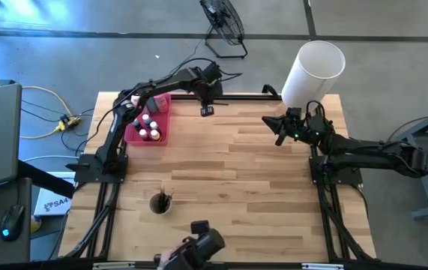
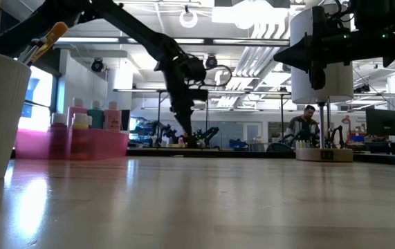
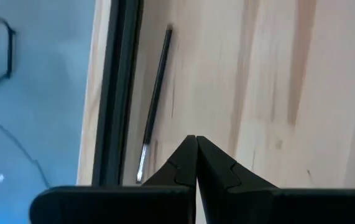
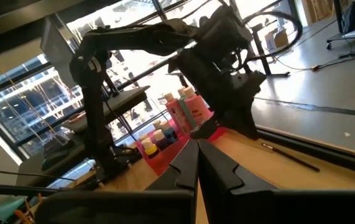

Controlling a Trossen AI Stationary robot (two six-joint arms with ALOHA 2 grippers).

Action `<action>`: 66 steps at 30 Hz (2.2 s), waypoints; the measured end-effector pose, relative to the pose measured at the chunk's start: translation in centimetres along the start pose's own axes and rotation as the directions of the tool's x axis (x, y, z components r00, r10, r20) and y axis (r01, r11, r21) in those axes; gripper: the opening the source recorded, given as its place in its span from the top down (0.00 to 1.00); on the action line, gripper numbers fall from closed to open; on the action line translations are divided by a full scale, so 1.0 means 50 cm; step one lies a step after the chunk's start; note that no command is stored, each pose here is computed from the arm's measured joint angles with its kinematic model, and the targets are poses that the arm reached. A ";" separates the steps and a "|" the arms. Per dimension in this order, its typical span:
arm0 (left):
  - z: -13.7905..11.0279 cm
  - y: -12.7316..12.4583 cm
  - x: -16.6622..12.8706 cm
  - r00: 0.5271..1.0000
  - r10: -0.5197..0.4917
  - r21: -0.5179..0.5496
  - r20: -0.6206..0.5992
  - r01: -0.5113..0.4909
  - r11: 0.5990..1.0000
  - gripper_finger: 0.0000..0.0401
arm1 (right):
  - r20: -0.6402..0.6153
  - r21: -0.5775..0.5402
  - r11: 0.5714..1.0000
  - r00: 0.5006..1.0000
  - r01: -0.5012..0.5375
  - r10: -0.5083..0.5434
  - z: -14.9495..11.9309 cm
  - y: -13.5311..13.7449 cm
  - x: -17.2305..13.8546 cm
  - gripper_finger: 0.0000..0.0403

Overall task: Pick & Place Paint Supplies
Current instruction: Put the silver paintbrush into the light brown cup

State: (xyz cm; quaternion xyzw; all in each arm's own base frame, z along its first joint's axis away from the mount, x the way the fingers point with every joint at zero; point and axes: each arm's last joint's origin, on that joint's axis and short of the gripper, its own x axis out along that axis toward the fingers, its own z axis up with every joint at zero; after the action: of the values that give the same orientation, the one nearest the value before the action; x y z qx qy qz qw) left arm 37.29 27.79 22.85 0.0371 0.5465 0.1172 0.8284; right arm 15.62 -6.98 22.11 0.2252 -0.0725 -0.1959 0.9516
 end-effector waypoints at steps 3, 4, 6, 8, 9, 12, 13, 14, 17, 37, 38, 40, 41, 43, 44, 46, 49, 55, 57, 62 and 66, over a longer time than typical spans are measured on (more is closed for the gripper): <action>-0.014 0.008 0.003 0.999 -0.004 -0.013 -0.049 0.004 1.000 1.00 | 0.000 0.000 1.000 1.000 0.000 0.000 0.000 0.000 0.000 1.00; -0.017 0.012 0.005 0.998 0.009 -0.019 -0.059 -0.010 1.000 1.00 | 0.000 0.000 1.000 1.000 0.000 0.000 0.000 0.000 0.000 1.00; -0.017 0.017 0.011 0.995 0.062 -0.045 -0.076 -0.066 0.997 1.00 | 0.000 0.000 1.000 1.000 0.000 0.000 0.000 0.000 0.000 1.00; -0.022 0.026 0.012 0.990 0.102 -0.086 -0.096 -0.110 0.990 1.00 | 0.000 -0.005 1.000 1.000 0.000 0.000 0.000 0.000 0.000 1.00; -0.019 0.027 0.011 0.989 0.116 -0.094 -0.088 -0.124 0.988 1.00 | -0.001 -0.007 1.000 1.000 0.000 0.000 0.000 0.000 0.000 1.00; -0.018 0.026 0.010 0.990 0.116 -0.076 -0.085 -0.123 0.989 1.00 | -0.003 -0.029 1.000 1.000 -0.001 0.001 0.000 0.000 0.000 1.00; -0.018 0.026 0.010 0.990 0.114 -0.054 -0.087 -0.119 0.991 0.99 | -0.006 -0.040 0.999 1.000 -0.006 0.006 -0.001 0.000 0.000 1.00; -0.018 0.024 0.010 0.990 0.112 -0.028 -0.088 -0.115 0.993 0.98 | -0.010 -0.051 0.999 1.000 -0.014 0.014 -0.001 0.001 0.000 1.00; -0.015 0.017 0.010 0.991 0.102 0.053 -0.085 -0.097 0.994 0.92 | -0.016 -0.057 0.998 1.000 -0.028 0.027 -0.001 0.001 0.000 1.00; -0.042 0.035 0.066 0.992 0.033 -0.014 -0.124 -0.035 0.999 0.79 | -0.035 -0.086 0.994 0.997 -0.069 0.066 -0.002 0.004 0.000 1.00; -0.045 0.040 0.070 0.992 0.034 -0.020 -0.125 -0.036 0.999 0.79 | -0.034 -0.086 0.994 0.997 -0.070 0.067 -0.002 0.004 0.000 1.00; -0.051 0.041 0.075 0.988 0.041 -0.020 -0.151 -0.045 0.999 0.79 | -0.033 -0.086 0.994 0.997 -0.069 0.067 -0.002 0.004 0.000 1.00; -0.049 0.042 0.076 0.988 0.055 -0.017 -0.146 -0.058 0.998 0.79 | -0.033 -0.085 0.994 0.997 -0.069 0.067 -0.002 0.004 0.000 1.00; -0.041 0.042 0.077 0.991 0.063 -0.016 -0.114 -0.066 0.998 0.79 | -0.033 -0.086 0.994 0.997 -0.069 0.066 -0.002 0.004 0.000 1.00; -0.041 0.041 0.077 0.993 0.050 -0.017 -0.109 -0.052 0.999 0.79 | -0.032 -0.086 0.994 0.997 -0.068 0.065 -0.002 0.004 0.000 1.00; -0.045 0.043 0.079 0.994 0.033 -0.023 -0.109 -0.036 0.999 0.79 | -0.028 -0.086 0.994 0.998 -0.059 0.057 -0.002 0.003 0.000 1.00; -0.048 0.044 0.087 0.994 0.017 -0.028 -0.112 -0.020 0.999 0.79 | -0.023 -0.087 0.995 0.999 -0.048 0.046 -0.001 0.003 0.000 1.00; -0.048 0.045 0.098 0.993 0.040 -0.017 -0.114 -0.042 0.999 0.79 | -0.017 -0.087 0.995 0.999 -0.051 0.049 0.000 0.003 0.000 1.00; -0.054 0.046 0.109 0.990 0.037 -0.025 -0.135 -0.041 0.999 0.79 | -0.012 -0.087 0.995 0.999 -0.052 0.051 0.001 0.004 0.000 1.00; -0.064 0.044 0.130 0.985 0.012 -0.031 -0.172 -0.017 0.999 0.79 | -0.001 -0.083 0.995 0.999 -0.054 0.054 0.003 0.005 0.000 1.00; -0.062 0.038 0.131 0.983 0.021 -0.013 -0.184 -0.024 1.000 0.79 | 0.005 -0.081 0.995 0.998 -0.056 0.057 0.004 0.005 0.000 1.00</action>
State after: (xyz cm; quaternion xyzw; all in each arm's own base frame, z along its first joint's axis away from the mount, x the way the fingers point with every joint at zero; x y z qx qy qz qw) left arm 36.61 30.95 16.12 0.0258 0.6192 0.1336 0.7733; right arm 15.65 -6.85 22.40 0.1837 -0.0743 -0.1726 0.9649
